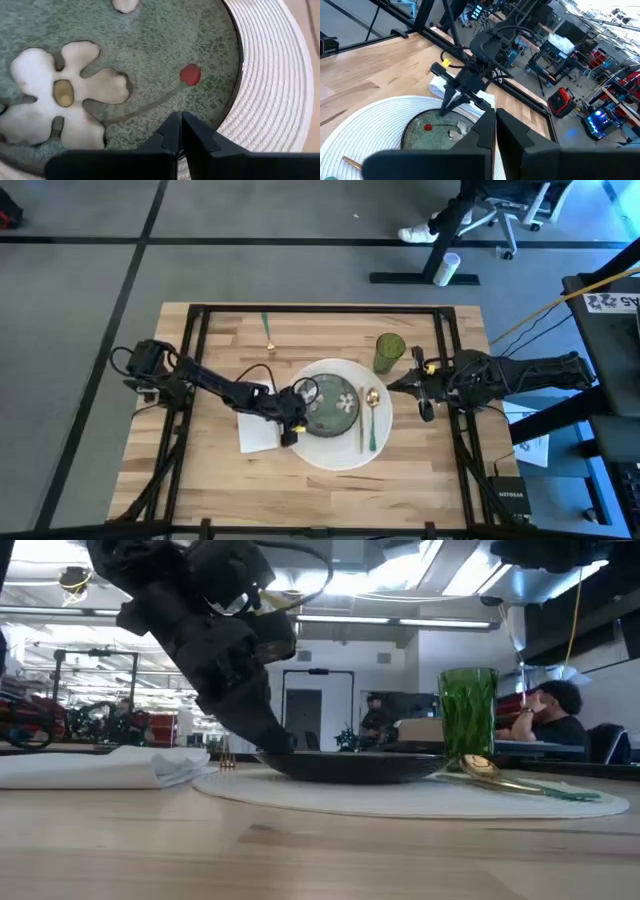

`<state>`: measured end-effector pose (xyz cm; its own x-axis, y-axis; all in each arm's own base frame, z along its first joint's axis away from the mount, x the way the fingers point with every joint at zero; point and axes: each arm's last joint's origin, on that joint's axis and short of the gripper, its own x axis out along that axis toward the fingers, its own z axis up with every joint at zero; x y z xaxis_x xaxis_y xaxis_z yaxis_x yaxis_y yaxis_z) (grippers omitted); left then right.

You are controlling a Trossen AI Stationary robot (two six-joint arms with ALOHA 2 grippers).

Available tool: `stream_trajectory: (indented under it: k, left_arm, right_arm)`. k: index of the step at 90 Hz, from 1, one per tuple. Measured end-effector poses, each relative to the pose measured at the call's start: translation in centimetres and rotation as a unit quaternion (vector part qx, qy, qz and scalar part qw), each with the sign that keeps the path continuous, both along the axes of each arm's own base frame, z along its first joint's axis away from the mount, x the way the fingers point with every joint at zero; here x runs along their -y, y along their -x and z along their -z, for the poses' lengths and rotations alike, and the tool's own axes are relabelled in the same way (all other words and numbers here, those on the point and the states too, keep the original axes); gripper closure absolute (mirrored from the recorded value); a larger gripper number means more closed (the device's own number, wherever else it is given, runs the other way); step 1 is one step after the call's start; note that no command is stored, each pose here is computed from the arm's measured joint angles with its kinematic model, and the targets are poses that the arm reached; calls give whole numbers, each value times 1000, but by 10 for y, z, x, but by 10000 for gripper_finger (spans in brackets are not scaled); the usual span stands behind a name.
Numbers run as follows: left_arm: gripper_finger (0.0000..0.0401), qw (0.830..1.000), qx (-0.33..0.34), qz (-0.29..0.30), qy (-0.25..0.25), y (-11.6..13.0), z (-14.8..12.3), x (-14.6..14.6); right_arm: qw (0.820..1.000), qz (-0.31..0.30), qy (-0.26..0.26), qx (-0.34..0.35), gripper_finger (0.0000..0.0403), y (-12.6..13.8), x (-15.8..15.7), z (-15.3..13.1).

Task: Set table place
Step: Put the green plate to the left side of the gold butter knife on the white table mat, then put the green fork on the white table napkin

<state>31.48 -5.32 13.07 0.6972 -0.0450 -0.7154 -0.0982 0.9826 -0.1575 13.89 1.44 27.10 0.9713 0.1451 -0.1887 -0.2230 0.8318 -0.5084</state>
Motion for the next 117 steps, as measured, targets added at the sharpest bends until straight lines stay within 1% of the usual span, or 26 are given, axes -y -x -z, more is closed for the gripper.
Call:
stream_trajectory:
  k: [14, 32, 48, 57, 65, 71, 76, 81, 91, 98, 101, 105, 117]
  left_arm:
    - [401, 1000, 8, 7, 11, -1, 1, 8]
    - [401, 999, 22, 23, 7, -9, -9, 14]
    - [401, 998, 32, 42, -18, -17, -20, 14]
    - [401, 998, -5, 32, -53, -17, -28, 11]
    - [401, 996, -39, 11, -84, -13, -40, 7]
    - [401, 995, -58, -9, -82, -9, -52, 2]
    - [401, 994, -76, -50, -61, -5, -61, -4]
    - [401, 989, -96, -108, -27, 1, -66, -14]
    - [401, 966, -127, -224, 31, 12, -72, -34]
    - [401, 949, -144, -275, 50, 18, -74, -47]
    - [401, 944, -154, -289, 50, 20, -73, -53]
    - [401, 940, -166, -294, 44, 22, -72, -60]
    - [401, 946, -180, -269, 5, 25, -72, -82]
  right_arm:
    - [1000, 0, 0, 0, 403, 0, 0, 0]
    - [1000, 0, 0, 1, 403, 0, 0, 0]
    - [1000, 0, 0, 1, 403, 0, 0, 0]
    - [1000, 1, 0, 1, 403, 0, 0, 0]
    - [1000, 9, 2, 2, 403, 0, 0, 0]
    - [1000, 10, 2, 2, 403, 0, 1, 0]
    - [1000, 15, 2, 3, 402, 0, 1, -1]
    - [1000, 20, 3, 3, 402, 0, 1, 0]
    - [1000, 23, 4, 3, 401, 0, 1, 0]
    - [1000, 23, 4, 3, 401, 0, 1, 0]
    - [1000, 23, 4, 2, 401, 0, 1, 0]
    - [1000, 23, 4, 2, 401, 0, 1, 0]
    - [1000, 23, 4, 0, 401, 0, 1, 0]
